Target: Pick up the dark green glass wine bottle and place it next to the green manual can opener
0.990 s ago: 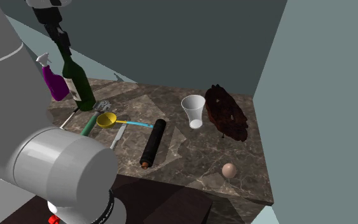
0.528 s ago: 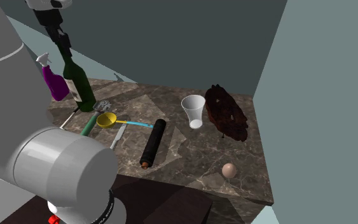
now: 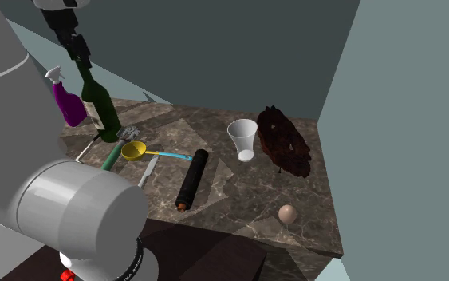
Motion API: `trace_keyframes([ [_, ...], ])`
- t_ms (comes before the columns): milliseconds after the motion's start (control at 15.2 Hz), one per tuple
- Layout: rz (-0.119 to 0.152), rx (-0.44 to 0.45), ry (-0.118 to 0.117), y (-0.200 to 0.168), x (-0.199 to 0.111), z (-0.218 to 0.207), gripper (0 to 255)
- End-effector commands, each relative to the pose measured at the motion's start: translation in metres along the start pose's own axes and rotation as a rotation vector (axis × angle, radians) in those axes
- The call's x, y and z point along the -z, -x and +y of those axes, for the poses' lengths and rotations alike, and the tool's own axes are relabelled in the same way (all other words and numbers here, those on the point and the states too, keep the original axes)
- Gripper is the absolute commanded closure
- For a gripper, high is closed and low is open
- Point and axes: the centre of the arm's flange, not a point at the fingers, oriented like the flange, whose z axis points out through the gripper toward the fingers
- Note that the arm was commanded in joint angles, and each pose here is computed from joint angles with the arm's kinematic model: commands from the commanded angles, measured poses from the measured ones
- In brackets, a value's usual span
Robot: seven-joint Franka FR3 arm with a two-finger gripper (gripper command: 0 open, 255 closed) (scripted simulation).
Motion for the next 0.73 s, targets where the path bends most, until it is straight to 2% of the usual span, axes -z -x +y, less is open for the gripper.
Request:
trace_keyframes([
  [0, 0.000, 0.000, 0.000, 0.001, 0.020, 0.000, 0],
  [132, 0.000, 0.000, 0.000, 0.001, 0.044, 0.000, 0],
  [660, 0.000, 0.000, 0.000, 0.001, 0.044, 0.000, 0],
])
